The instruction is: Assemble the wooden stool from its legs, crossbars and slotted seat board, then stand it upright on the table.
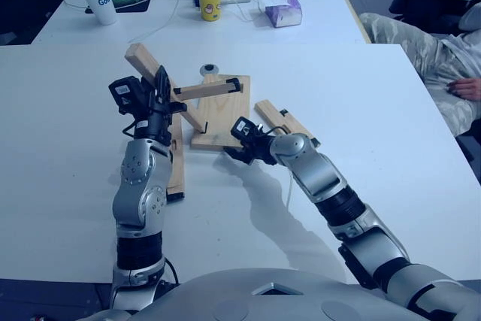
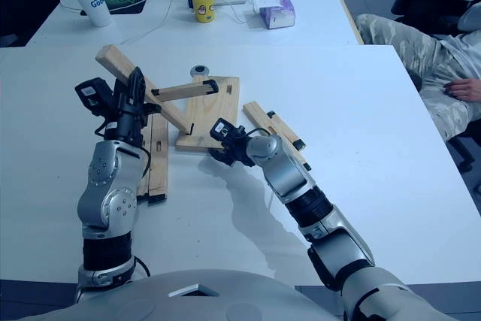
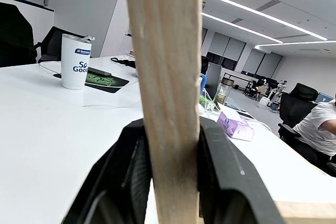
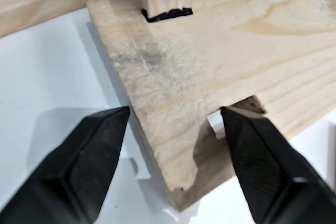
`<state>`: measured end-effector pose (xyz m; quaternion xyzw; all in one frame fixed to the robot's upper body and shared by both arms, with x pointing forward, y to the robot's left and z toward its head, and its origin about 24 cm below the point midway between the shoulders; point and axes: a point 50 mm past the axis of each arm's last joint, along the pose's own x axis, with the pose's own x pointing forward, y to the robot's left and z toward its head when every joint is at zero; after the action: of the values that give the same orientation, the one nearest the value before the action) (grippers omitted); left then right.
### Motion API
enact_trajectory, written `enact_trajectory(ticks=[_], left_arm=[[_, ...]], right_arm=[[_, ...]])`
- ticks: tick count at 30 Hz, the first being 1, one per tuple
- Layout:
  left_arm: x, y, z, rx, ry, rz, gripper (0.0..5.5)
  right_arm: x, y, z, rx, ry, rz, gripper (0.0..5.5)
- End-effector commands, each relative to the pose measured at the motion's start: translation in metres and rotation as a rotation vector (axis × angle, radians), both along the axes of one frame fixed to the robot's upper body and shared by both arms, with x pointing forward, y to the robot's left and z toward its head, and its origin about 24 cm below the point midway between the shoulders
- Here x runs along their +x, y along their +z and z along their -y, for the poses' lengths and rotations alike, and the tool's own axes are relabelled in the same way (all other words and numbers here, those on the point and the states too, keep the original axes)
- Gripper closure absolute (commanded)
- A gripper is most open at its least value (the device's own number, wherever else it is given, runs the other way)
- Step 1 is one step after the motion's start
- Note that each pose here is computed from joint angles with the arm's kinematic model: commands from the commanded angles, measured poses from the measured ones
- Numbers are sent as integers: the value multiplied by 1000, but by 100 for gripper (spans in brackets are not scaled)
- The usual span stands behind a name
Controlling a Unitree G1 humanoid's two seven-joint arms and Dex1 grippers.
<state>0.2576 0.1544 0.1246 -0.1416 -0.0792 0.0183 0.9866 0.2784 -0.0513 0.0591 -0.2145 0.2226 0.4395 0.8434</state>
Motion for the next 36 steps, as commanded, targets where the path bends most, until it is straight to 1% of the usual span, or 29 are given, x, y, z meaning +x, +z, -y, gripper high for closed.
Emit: enact_trajectory(ticks=[1,3,6,8,10,13,14,16,22,26,30,36], left_arm=[[-3,-24,-2,52,-2,-86,448],[-12,-35,2,134,-57,-80,448],[-18,-32,6,196,-94,13,448],[-13,-23,2,101,-44,58,448],[-9,-9,-1,117,-26,142,448],[-7,-1,-2,142,-34,188,448],[-5,4,-2,142,-33,206,411],[-3,14,-3,143,-34,244,393],[-3,34,1,131,-64,325,302],[-5,51,-2,124,-29,379,300],[-8,85,-3,141,-12,490,300],[-18,127,-29,197,100,618,300]], right_arm=[[0,-5,1,8,-12,13,226],[0,-4,-1,32,-25,16,226],[1,-4,0,50,-45,22,226],[1,-6,0,48,-48,25,226],[1,-6,0,50,-44,41,226],[0,-7,0,52,-51,45,226],[0,-7,0,55,-54,47,226],[1,-7,0,57,-57,60,226],[2,-5,-1,76,-70,102,226],[4,4,5,126,-113,156,226],[4,10,24,146,-182,204,226],[4,33,47,209,-274,296,226]])
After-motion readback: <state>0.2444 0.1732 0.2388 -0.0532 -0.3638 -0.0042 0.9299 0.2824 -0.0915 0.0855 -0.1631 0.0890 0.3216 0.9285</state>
